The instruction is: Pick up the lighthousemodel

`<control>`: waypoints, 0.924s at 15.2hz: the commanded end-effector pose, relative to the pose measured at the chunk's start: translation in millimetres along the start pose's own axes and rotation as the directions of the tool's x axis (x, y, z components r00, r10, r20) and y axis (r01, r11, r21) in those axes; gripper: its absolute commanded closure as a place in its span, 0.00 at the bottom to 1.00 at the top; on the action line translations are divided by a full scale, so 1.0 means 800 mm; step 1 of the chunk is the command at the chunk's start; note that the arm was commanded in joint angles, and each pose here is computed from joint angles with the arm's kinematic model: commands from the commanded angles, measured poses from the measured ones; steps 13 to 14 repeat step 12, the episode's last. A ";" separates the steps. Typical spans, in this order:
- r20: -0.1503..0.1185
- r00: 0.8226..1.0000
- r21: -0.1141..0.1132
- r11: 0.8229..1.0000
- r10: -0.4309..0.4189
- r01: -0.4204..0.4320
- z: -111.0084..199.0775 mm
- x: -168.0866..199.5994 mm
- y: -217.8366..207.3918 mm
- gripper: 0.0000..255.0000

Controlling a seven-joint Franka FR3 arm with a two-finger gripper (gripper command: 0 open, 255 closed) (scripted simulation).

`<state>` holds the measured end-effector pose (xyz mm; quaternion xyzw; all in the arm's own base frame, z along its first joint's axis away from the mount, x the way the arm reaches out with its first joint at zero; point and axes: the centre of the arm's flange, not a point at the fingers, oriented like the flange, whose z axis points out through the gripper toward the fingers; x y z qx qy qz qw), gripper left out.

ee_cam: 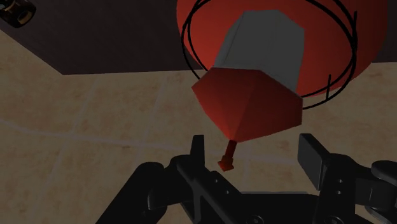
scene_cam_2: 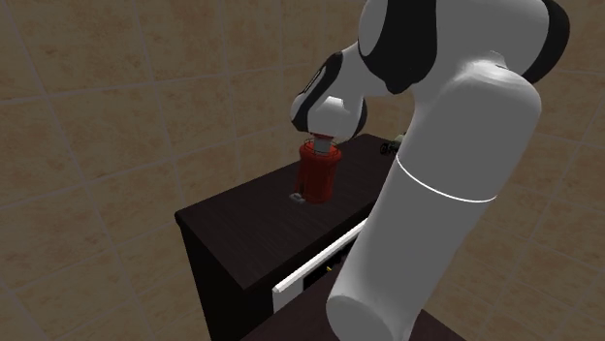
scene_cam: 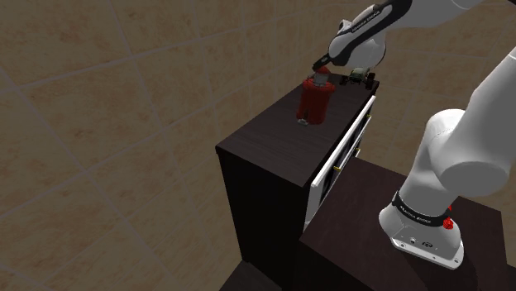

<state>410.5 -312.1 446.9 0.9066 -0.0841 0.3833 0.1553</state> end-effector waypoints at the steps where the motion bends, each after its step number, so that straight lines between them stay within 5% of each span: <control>1: -0.005 1.000 -0.003 1.000 0.000 0.000 -0.010 0.012 0.005 1.00; 14: -0.005 1.000 -0.003 1.000 0.000 0.000 -0.049 0.056 0.018 1.00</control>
